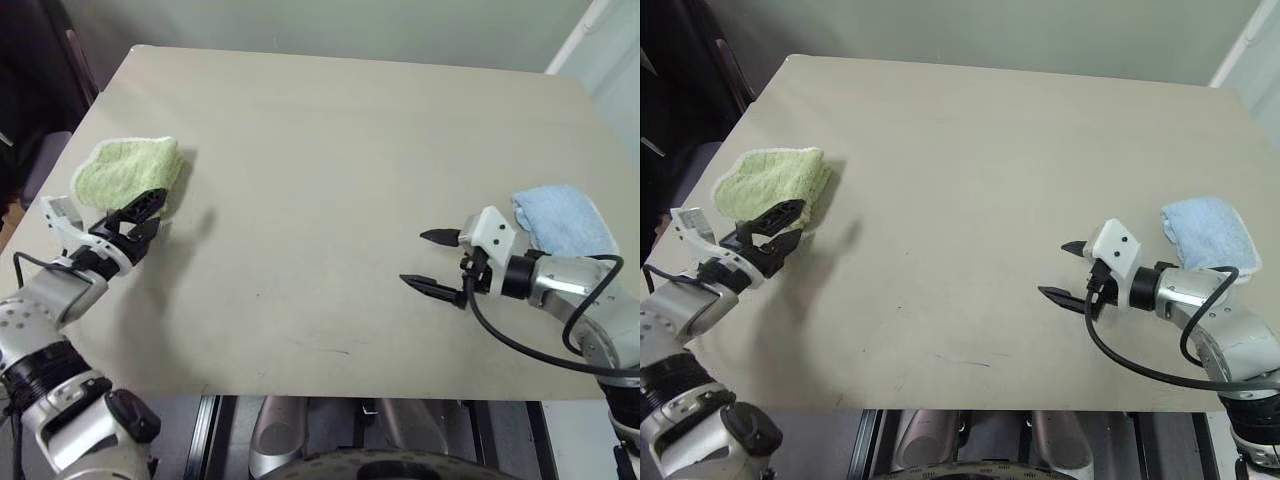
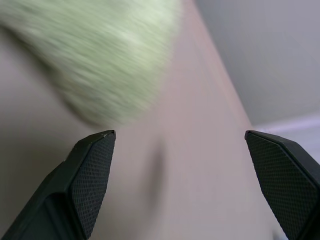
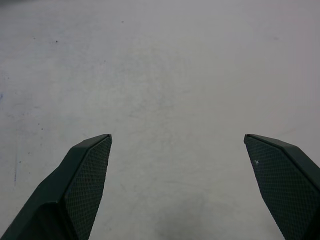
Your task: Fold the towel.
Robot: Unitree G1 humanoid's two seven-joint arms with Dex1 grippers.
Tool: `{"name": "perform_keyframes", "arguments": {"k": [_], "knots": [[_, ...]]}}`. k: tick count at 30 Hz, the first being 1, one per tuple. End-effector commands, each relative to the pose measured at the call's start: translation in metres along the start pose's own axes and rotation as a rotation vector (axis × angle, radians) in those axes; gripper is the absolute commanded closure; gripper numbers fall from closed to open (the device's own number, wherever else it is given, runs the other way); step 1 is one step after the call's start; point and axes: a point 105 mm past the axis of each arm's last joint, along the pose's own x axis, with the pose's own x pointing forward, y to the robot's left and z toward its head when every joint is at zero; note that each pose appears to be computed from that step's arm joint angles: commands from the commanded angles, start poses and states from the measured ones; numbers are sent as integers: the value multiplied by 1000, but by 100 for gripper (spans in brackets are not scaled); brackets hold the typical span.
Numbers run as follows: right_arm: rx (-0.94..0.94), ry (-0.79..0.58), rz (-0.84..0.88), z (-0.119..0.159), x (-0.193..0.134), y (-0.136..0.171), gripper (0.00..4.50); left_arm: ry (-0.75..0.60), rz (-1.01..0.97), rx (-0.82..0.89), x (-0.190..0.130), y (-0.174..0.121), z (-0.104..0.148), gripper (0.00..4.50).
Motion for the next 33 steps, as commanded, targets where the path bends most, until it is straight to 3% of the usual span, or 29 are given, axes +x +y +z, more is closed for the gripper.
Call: {"name": "perform_keyframes", "arguments": {"k": [1, 5, 13, 16, 21, 28, 33], "knots": [[-41, -26, 9, 10, -3, -3, 0, 135, -152, 217, -4, -41, -20, 2], [-41, -36, -20, 13, -9, -11, 0, 237, -313, 432, 1, -73, -49, 2], [11, -203, -159, 33, -30, -33, 0, 129, -723, 828, 33, -134, -87, 2], [59, -250, -194, 37, -37, -35, 0, 80, -883, 876, 37, -148, -98, 2], [86, -289, -231, 38, -40, -32, 0, 21, -1066, 913, 36, -151, -103, 2], [98, -362, -206, 38, -24, -15, 0, 10, -1125, 885, 38, -143, -103, 2], [134, -367, -138, 34, -20, 0, 0, 89, -1141, 907, 38, -132, -110, 2]]}}
